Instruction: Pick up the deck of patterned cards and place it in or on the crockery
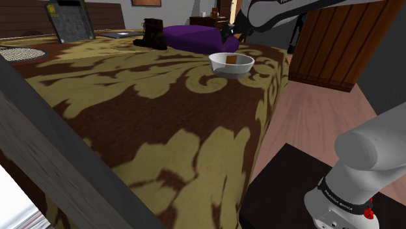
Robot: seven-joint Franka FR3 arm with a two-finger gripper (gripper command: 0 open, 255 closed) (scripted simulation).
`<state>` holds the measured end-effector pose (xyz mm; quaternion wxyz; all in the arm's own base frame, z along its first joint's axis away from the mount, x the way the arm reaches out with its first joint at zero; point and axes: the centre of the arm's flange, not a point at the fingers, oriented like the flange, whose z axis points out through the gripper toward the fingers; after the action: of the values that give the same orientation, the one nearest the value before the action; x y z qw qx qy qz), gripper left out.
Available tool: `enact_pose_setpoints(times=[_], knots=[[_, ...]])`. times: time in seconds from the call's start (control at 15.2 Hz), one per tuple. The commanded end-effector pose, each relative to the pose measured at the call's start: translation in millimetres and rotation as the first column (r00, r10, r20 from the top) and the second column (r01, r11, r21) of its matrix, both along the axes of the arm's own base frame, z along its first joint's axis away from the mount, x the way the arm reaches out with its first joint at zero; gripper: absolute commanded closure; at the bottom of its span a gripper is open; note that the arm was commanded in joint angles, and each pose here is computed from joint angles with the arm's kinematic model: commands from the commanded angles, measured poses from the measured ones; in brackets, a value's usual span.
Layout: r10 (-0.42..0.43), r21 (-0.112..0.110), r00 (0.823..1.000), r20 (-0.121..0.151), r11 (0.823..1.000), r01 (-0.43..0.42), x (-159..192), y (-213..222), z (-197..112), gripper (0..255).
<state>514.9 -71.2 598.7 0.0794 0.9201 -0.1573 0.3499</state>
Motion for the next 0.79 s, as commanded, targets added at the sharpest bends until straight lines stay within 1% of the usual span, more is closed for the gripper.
enact_pose_setpoints(times=[0.0,0.2,0.73], knots=[[0.000,0.000,1.000,0.000,1.000,0.000,-8,3,10,0],[0.000,0.000,1.000,0.000,1.000,0.000,-31,13,37,0],[0.000,0.000,1.000,0.000,1.000,0.000,-31,13,37,0]])
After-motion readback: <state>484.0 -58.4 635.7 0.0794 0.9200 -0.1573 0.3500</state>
